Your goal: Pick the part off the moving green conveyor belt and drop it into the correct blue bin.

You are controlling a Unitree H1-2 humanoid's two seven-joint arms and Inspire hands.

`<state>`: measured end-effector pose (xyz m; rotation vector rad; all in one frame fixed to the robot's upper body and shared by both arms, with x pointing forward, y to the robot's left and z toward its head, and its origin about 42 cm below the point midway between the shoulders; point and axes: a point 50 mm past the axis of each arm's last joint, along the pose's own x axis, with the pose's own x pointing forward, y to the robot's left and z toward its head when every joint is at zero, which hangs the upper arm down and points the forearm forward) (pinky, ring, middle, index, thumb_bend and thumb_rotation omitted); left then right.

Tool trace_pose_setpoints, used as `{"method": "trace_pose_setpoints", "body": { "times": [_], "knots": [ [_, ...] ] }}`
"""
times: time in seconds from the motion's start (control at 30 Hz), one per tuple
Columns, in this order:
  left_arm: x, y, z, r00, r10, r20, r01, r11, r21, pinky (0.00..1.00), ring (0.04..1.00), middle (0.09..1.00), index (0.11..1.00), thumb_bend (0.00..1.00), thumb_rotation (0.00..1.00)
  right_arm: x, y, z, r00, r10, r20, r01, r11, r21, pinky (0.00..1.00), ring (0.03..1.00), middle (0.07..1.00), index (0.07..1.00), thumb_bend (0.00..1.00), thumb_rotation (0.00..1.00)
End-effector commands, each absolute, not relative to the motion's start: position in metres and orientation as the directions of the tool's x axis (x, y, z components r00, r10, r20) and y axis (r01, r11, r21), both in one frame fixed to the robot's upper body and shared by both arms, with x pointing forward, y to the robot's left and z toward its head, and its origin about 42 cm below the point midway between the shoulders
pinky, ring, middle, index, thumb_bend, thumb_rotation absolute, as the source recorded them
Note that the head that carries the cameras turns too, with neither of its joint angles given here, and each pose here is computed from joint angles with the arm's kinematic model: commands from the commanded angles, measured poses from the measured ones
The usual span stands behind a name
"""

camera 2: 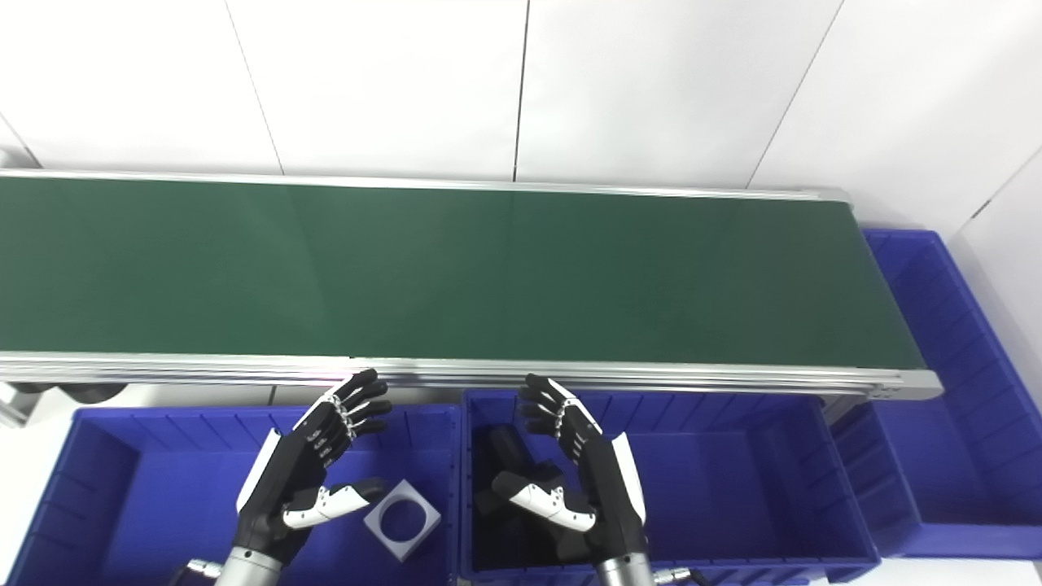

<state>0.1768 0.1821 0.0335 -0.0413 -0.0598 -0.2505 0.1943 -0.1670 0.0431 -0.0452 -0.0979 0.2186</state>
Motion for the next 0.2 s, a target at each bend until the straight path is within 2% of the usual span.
{"method": "trace_pose_setpoints", "body": {
  "times": [0.0,0.17],
  "knots": [
    [0.1818,0.1812,0.0438,0.958,-0.253,0.132,0.258,0.966,-0.023,0.75,0.797,0.848,0.869,0.82,0.36,0.1983,-0.1654,0.0544,0.960,0.218,0.177,-0.212,0.976,-0.052,0.73,0.767,0.803,0.830,0.82,0.43],
    [0.1818,0.1812,0.0433,0.959,-0.253,0.130,0.258,0.966,-0.026,0.75,0.796,0.846,0.868,0.82,0.35,0.1980,-0.1653,0.0539,0.961,0.216,0.175,-0.210,0.976,-0.053,0.73,0.769,0.805,0.831,0.82,0.43]
  ]
}}
